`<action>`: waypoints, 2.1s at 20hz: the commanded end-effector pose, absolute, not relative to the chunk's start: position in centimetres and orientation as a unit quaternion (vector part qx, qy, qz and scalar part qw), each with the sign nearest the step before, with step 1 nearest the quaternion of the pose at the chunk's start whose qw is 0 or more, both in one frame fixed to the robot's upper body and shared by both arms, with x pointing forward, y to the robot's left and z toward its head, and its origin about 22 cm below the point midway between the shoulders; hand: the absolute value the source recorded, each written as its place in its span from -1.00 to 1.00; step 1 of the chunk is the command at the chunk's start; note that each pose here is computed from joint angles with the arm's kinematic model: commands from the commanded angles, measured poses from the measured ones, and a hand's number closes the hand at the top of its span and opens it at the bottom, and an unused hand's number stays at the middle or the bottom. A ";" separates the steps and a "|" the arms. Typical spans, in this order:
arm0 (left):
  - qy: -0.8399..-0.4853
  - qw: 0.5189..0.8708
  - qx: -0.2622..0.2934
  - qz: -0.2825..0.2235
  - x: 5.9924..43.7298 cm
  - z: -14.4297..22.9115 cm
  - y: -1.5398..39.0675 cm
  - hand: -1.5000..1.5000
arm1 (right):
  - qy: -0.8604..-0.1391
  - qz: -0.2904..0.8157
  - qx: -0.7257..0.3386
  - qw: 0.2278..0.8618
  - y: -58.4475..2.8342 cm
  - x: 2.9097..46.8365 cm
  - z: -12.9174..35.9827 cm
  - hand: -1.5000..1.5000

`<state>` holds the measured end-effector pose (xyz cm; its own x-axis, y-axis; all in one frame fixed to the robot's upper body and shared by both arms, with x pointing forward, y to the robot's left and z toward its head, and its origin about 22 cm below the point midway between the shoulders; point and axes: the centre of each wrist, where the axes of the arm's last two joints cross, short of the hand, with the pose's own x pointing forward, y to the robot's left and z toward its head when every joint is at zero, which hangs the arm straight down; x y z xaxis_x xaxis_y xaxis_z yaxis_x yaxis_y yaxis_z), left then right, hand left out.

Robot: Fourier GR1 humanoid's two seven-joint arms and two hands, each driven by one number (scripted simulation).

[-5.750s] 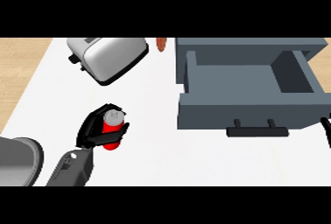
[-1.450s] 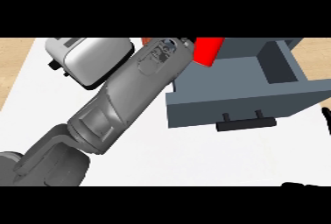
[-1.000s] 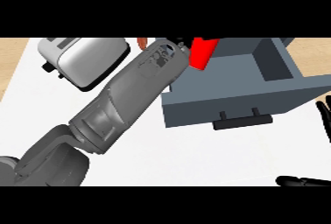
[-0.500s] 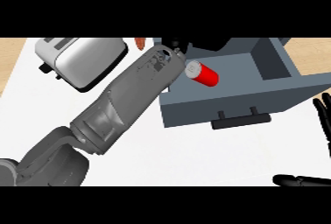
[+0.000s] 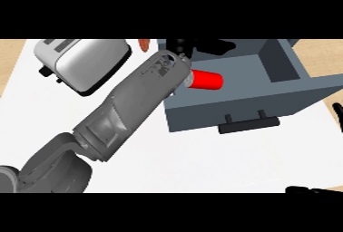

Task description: Pick up the can, place it into the drawer and close the drawer

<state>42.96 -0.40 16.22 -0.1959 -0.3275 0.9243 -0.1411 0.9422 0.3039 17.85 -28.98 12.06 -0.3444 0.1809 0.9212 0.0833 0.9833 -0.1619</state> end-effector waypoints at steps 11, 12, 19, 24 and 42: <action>-0.780 0.618 0.094 -0.023 42.7 17.7 -1.0 -1.00 | -0.828 0.201 -0.202 0.483 -28.2 18.7 14.2 -1.00; -0.778 0.621 0.097 -0.018 42.4 17.2 -1.2 -1.00 | -0.831 0.205 -0.210 0.473 -27.5 17.9 15.2 -1.00; -0.787 0.609 0.091 -0.022 42.2 18.3 -1.8 -1.00 | -0.780 0.301 -0.314 0.450 -26.5 21.2 15.1 -1.00; -0.784 0.613 0.096 -0.021 42.0 18.5 -2.1 -1.00 | -0.743 0.367 -0.353 0.435 -23.2 22.9 12.1 -1.00; -0.778 0.620 0.102 -0.009 42.8 23.0 5.6 -1.00 | -0.676 0.373 -0.438 0.460 -21.7 30.7 1.2 -1.00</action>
<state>42.67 3.44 21.38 -0.2080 -0.1800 0.9614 -0.1424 0.9780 0.1523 29.76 -22.39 4.23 -0.2352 0.9316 0.2772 0.2828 0.3384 -0.8975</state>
